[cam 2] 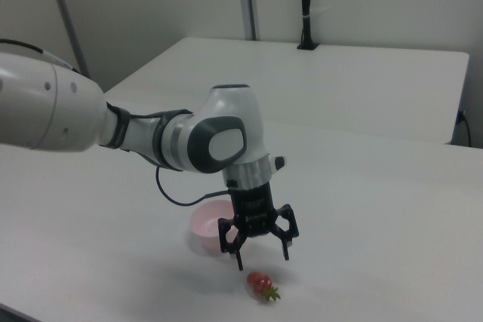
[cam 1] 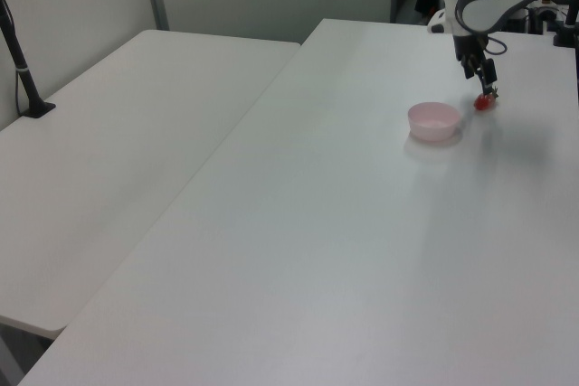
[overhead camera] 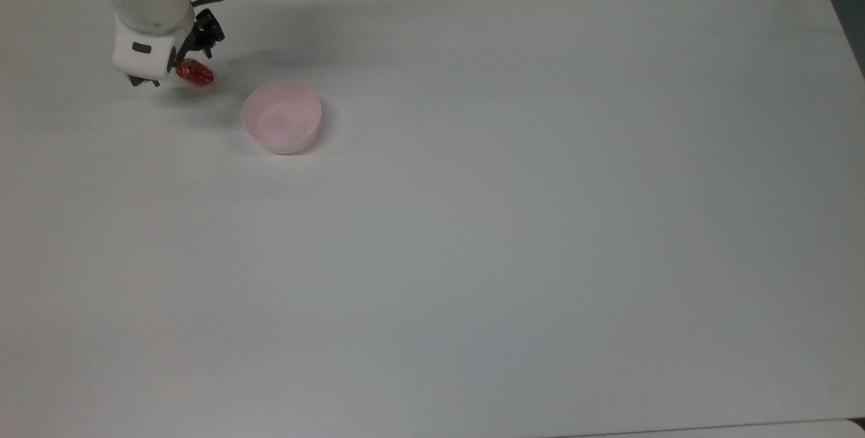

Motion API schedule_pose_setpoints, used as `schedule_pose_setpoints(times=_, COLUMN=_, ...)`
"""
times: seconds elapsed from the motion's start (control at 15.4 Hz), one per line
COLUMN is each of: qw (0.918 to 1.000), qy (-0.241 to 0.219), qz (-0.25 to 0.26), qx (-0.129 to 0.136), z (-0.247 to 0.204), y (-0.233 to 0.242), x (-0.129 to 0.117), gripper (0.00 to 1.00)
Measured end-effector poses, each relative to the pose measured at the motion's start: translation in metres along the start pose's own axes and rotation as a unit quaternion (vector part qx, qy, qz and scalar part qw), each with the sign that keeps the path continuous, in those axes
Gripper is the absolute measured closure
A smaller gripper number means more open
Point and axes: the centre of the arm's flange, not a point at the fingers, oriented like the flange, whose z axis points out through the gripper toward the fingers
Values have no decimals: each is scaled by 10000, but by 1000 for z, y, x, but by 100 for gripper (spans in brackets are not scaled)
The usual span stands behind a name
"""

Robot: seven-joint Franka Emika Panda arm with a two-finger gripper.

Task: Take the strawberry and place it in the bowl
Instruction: 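Move the open gripper over the red strawberry and lower it, then close the gripper around the red strawberry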

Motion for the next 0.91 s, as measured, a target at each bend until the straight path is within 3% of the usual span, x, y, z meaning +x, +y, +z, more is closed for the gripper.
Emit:
schedule_pose_setpoints(times=0.45, qw=9996, qy=-117, qz=-233, qx=61, z=25, y=-4, x=20, gripper=7)
schedule_pose_setpoints(times=0.78, qw=9997, qy=-115, qz=-216, qx=52, z=24, y=-6, x=23, gripper=60)
schedule_pose_setpoints(times=0.84, qw=9997, qy=-118, qz=-210, qx=55, z=24, y=-6, x=23, gripper=69)
schedule_pose_setpoints(times=0.91, qw=9997, qy=-121, qz=-210, qx=60, z=24, y=-7, x=23, gripper=70)
